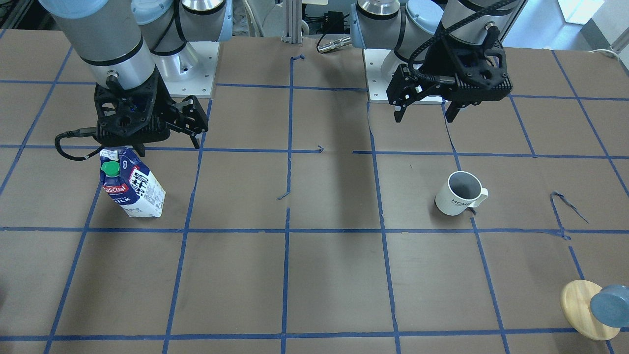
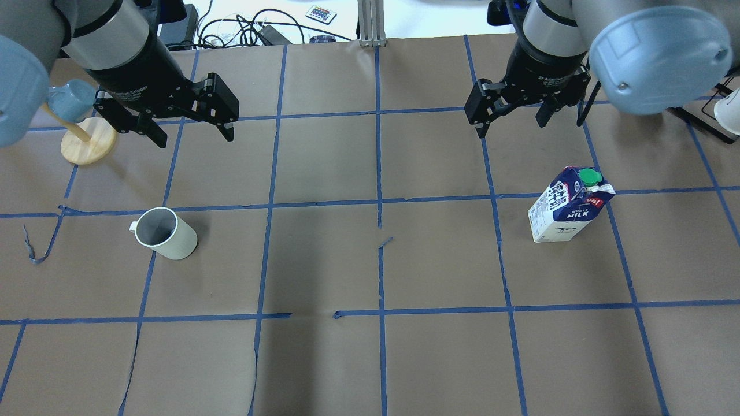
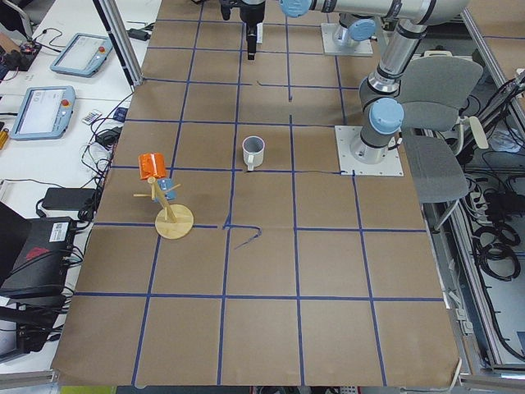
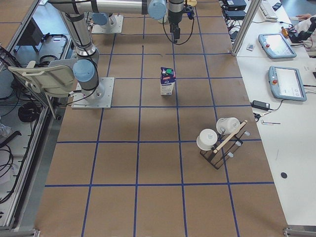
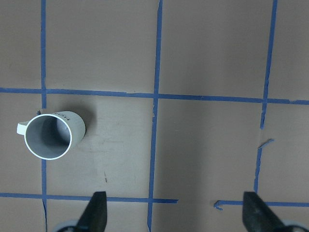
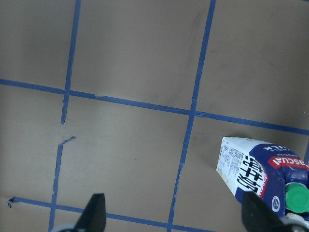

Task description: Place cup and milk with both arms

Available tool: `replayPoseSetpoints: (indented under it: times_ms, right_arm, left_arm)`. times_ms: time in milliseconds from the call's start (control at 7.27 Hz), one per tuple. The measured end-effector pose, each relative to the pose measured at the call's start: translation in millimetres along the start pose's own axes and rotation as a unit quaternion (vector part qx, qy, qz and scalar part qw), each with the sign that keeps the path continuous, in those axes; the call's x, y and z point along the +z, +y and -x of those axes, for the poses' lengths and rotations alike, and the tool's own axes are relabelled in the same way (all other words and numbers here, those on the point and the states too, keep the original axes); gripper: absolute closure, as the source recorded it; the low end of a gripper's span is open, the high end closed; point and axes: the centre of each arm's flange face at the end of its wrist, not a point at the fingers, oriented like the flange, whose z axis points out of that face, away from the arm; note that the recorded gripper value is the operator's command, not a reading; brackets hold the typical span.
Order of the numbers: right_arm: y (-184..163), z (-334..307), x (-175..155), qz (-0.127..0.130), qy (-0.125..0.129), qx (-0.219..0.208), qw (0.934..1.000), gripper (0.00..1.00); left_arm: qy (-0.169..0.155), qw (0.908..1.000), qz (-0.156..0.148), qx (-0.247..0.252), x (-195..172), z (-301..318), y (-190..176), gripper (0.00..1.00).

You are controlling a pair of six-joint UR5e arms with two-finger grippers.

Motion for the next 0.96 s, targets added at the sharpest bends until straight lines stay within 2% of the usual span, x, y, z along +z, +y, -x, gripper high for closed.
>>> replayPoseSetpoints:
  times_ms: [275, 412, 550, 688, 962]
  right_arm:
    - [0, 0, 0, 0.0, 0.0, 0.0, 1.0, 0.0]
    - [0, 0, 0, 0.0, 0.0, 0.0, 1.0, 0.0]
    - [0, 0, 0, 0.0, 0.0, 0.0, 1.0, 0.0]
    - [-1, -4, 1, 0.003, 0.001, 0.003, 1.0, 0.0]
    - [-2, -34, 10, 0.015, 0.002, 0.026, 0.9995, 0.0]
  left_arm:
    - [-0.005, 0.9999, 0.01, -0.004, 14, 4, -1, 0.0]
    - [-0.006, 0.9999, 0.014, -0.009, 39, 10, -4, 0.0]
    - [-0.006, 0.9999, 0.009, -0.003, 81, 22, -7, 0.0]
    - [-0.006, 0.9998, 0.012, 0.017, 125, 47, -9, 0.05]
    - [-0.014, 0.9973, 0.048, 0.054, 185, 109, -11, 0.1]
